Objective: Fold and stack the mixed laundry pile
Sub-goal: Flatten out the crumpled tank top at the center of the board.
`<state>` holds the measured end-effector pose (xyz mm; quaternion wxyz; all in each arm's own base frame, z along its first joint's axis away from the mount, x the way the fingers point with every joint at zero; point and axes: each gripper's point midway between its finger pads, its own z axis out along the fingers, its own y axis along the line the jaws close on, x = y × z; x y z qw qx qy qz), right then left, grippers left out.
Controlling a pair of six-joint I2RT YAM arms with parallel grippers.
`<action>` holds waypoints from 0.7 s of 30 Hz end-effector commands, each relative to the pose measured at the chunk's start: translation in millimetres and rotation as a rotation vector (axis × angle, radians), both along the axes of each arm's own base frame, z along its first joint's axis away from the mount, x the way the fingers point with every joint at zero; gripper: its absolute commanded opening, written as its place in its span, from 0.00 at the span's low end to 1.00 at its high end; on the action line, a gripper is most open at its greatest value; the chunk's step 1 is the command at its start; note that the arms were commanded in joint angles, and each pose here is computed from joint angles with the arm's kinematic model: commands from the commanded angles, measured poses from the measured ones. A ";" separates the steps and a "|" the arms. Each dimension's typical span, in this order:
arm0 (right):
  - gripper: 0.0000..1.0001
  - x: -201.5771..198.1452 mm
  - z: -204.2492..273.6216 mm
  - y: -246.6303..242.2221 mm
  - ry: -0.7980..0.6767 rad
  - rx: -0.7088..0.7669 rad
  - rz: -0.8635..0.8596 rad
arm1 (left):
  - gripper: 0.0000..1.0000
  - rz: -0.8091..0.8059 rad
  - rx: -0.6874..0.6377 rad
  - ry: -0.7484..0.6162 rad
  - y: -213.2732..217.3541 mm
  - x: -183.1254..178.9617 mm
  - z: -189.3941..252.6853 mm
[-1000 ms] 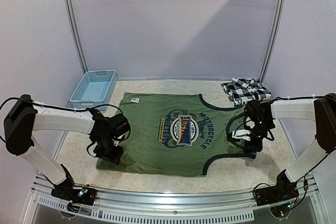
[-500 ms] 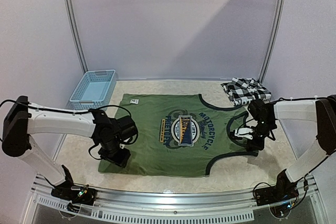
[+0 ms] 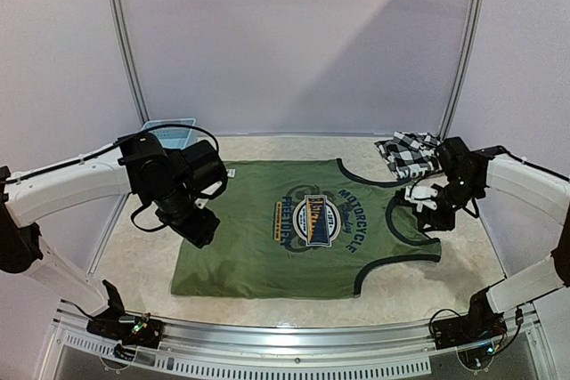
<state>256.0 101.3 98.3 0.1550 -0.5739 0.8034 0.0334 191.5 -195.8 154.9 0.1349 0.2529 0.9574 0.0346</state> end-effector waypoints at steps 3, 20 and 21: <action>0.35 -50.5 57.1 89.1 -0.032 0.241 0.250 | 0.66 -0.404 0.062 0.075 -13.7 -30.9 16.7; 0.30 -143.8 -43.4 189.5 0.028 0.044 0.686 | 0.65 -0.109 0.040 -0.121 15.1 -12.4 8.8; 0.30 -141.4 -45.4 190.1 0.019 0.039 0.678 | 0.65 -0.088 0.023 -0.136 16.9 -12.3 11.1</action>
